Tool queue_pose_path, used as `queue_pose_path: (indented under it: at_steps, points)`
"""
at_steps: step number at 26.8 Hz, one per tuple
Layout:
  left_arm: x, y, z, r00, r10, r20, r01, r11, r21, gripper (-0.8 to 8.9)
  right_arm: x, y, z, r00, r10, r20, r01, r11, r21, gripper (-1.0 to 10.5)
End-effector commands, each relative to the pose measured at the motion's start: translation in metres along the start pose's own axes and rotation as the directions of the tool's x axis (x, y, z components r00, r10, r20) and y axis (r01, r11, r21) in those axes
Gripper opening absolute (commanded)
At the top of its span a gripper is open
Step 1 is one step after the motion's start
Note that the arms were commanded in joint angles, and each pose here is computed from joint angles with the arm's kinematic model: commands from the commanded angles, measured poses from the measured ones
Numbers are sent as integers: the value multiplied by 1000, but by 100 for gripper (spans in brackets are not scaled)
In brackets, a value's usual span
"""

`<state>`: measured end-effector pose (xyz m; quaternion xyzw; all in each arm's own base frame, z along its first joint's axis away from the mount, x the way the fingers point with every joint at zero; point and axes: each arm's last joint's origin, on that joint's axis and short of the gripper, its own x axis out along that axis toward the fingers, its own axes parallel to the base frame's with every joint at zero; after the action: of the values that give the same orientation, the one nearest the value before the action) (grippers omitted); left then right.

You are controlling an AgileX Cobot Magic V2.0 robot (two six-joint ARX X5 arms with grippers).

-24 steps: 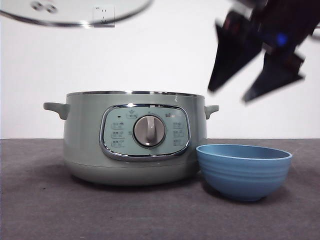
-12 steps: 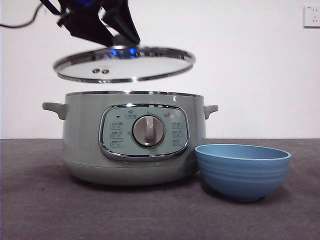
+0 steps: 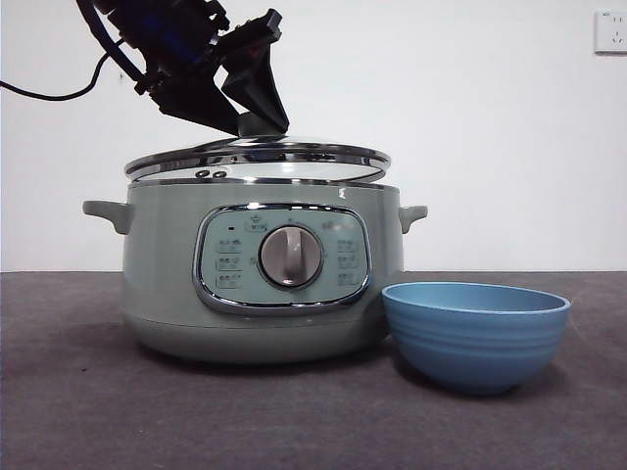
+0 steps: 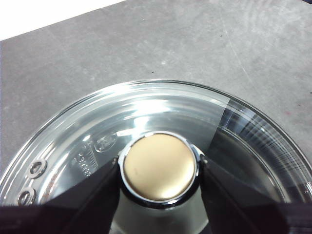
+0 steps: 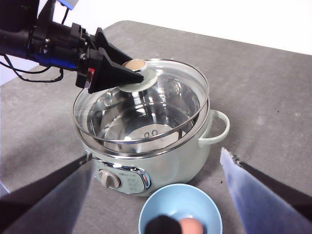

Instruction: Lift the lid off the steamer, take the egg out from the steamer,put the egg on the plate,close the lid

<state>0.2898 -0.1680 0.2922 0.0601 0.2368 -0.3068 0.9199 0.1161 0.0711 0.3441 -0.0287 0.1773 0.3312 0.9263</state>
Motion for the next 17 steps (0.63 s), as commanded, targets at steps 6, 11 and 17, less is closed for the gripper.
queue_pose_path:
  at_steps: [6, 11, 17]
  points:
    - [-1, -7, 7, 999, -19, 42, 19, 1000, 18, -8, 0, 0, 1, 1000, 2, 6, -2, 1000, 5, 442]
    - [-1, -12, 7, 999, -12, 39, 11, 1000, 25, -8, 0, 0, 1, 1000, 2, 6, -2, 1000, 5, 442]
    - [-1, -13, 5, 1000, -16, 20, 15, 1000, 25, -8, 0, 0, 0, 1000, 2, -2, -2, 1000, 6, 442]
